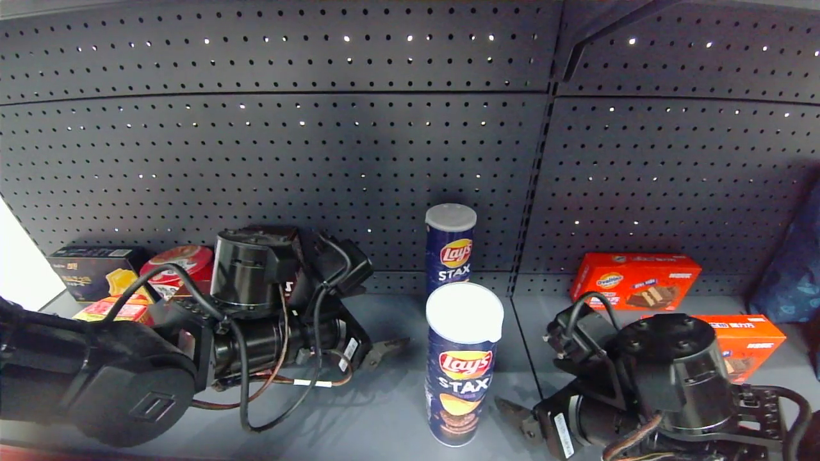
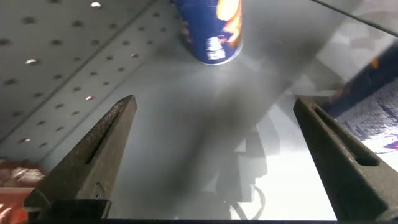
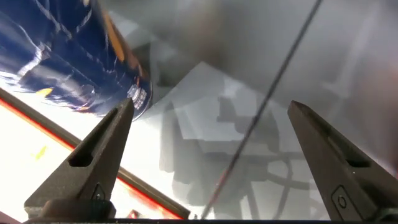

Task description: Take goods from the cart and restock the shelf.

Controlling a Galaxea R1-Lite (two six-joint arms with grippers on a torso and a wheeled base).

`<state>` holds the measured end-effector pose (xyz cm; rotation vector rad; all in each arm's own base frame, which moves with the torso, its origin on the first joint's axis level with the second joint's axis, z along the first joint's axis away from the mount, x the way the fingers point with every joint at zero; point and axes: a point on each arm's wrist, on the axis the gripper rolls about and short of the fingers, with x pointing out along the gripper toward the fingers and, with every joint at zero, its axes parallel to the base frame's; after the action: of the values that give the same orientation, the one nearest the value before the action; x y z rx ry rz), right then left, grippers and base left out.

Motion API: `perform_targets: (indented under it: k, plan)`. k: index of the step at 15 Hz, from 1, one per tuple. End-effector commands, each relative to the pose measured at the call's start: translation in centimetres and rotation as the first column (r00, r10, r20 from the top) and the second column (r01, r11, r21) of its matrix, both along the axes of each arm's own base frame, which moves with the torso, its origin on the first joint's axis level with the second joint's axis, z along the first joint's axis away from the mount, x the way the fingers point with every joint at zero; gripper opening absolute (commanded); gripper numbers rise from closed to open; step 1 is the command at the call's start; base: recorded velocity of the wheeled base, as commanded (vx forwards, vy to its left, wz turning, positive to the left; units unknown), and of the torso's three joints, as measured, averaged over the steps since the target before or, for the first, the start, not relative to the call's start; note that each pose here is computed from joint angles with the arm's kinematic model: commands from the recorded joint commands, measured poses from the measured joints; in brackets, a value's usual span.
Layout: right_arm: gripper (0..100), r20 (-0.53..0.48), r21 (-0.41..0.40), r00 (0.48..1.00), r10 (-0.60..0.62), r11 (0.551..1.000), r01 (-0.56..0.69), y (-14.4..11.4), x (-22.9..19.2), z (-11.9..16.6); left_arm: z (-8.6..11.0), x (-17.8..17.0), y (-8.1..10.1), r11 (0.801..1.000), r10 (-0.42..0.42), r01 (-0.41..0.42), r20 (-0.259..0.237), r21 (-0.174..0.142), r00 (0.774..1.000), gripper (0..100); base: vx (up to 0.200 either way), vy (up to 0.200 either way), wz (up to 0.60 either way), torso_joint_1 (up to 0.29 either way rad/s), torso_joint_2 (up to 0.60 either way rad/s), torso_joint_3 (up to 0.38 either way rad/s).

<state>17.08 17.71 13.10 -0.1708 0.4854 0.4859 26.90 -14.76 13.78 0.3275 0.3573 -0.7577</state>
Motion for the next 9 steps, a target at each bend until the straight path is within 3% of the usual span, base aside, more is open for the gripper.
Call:
perform_targets:
  k: [1,4,7,9]
  plan:
    - [100,0.076,0.086,0.996,-0.034,0.996,0.028,-2.4,-1.3,2.6,2.8,-1.0,1.3,0.999,0.027,-0.023,0.08,-0.047,0.996,100,0.0,0.0,0.0,0.0,0.0,0.0]
    - [100,0.156,0.173,0.986,-0.063,0.984,0.035,-4.4,-2.7,5.1,5.6,-3.4,2.6,0.995,0.039,-0.022,0.171,-0.101,0.985,100,0.0,0.0,0.0,0.0,0.0,0.0]
    - [100,0.194,0.209,0.977,-0.09,0.977,0.049,-6.4,-4.2,5.6,6.9,-6.7,4.6,0.989,0.064,-0.03,0.243,-0.141,0.968,100,0.0,0.0,0.0,0.0,0.0,0.0]
    - [100,0.246,0.267,0.946,-0.211,0.953,0.143,-10.0,-5.7,6.0,6.1,-11.9,9.3,0.978,0.173,-0.133,0.272,-0.161,0.947,100,0.0,0.0,0.0,0.0,0.0,0.0]
